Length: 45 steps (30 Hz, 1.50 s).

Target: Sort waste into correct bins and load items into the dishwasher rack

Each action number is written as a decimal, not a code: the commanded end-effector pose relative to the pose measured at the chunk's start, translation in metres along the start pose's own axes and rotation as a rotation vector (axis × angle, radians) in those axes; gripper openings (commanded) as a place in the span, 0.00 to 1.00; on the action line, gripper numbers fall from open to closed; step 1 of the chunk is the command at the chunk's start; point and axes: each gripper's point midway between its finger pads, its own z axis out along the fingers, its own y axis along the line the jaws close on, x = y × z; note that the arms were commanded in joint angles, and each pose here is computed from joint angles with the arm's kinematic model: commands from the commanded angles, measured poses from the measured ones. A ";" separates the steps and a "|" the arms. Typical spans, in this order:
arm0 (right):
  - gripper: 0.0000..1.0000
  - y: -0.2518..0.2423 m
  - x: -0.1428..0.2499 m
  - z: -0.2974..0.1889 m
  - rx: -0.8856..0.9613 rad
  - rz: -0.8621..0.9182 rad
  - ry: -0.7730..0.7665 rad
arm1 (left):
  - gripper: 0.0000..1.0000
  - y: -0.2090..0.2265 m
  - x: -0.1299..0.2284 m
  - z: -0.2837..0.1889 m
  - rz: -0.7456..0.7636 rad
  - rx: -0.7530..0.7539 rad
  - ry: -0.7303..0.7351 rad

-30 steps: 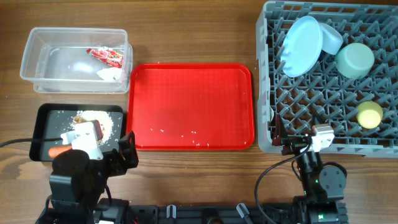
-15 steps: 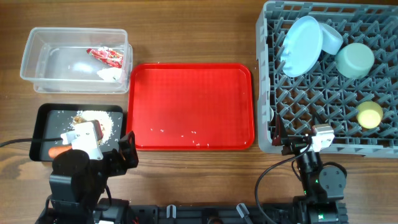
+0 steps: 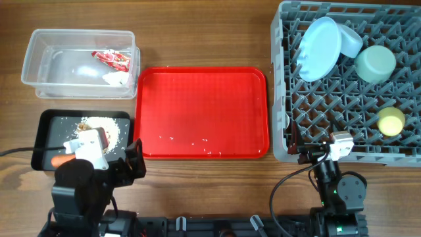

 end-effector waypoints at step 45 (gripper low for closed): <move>1.00 -0.001 -0.003 -0.001 0.008 0.016 -0.012 | 1.00 0.011 0.021 0.093 0.082 0.171 -0.530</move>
